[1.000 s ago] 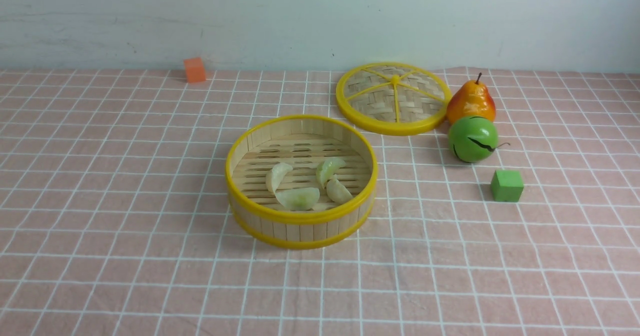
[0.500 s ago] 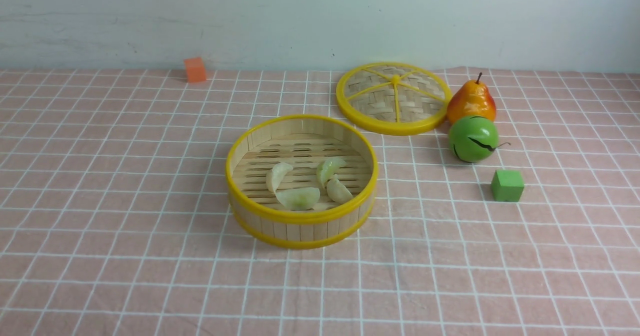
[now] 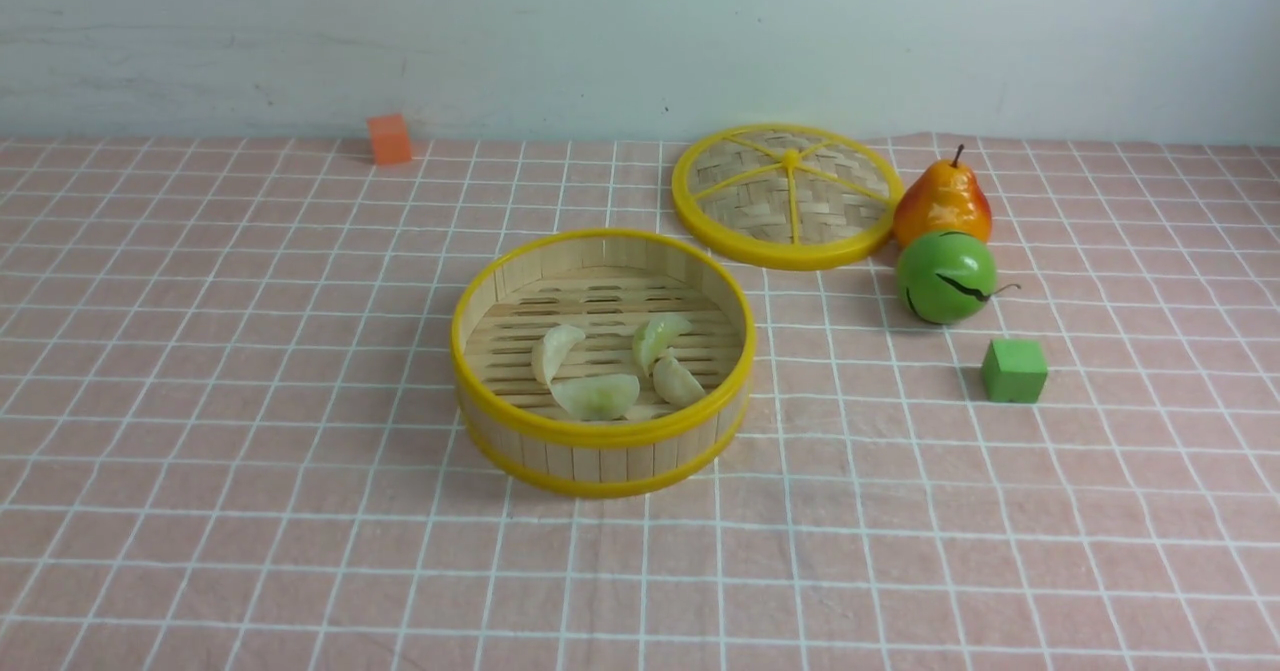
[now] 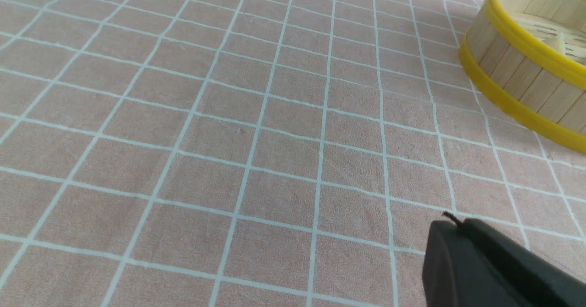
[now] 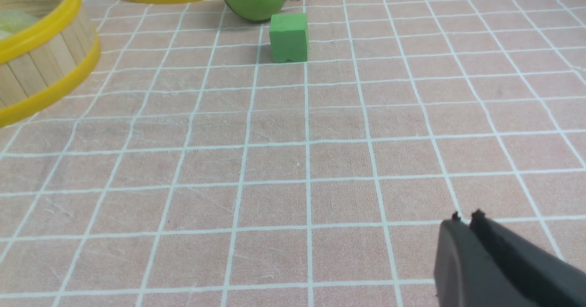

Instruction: Put the dumplings into the steamer on the table with the pink tablecloth.

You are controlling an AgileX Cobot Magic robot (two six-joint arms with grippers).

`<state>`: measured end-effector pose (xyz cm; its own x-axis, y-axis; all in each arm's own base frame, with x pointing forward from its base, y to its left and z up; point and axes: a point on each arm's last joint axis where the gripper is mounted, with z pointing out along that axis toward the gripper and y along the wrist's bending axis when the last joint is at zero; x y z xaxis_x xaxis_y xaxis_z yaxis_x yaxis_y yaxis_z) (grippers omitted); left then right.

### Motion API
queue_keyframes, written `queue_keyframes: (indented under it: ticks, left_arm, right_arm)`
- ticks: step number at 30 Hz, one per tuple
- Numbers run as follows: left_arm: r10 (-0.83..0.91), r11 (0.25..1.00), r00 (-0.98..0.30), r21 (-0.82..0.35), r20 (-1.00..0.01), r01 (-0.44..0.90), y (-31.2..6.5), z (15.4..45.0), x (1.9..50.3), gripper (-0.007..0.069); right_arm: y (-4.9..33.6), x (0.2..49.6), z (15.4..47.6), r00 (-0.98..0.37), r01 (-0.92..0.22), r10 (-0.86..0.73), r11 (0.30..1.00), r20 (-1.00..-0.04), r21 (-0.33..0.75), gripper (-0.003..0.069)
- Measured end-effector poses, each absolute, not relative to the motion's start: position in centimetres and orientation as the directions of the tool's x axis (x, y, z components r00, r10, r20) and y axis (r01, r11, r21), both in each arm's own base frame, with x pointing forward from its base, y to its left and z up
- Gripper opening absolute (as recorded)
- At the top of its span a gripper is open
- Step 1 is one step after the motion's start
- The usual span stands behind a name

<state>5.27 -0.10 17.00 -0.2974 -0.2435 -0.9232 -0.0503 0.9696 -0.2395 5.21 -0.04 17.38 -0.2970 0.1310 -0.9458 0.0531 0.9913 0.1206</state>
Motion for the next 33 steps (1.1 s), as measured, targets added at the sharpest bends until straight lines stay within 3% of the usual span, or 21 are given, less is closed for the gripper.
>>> queue_keyframes:
  ticks: [33]
  left_arm:
    - [-0.243, 0.970, -0.290, -0.239, -0.926, -0.048, -0.10, 17.07, 5.30, -0.0014]
  right_arm:
    - [-0.04, 5.21, 17.38, -0.297, 0.053, 0.131, 0.991, -0.946, 0.121, 0.0067]
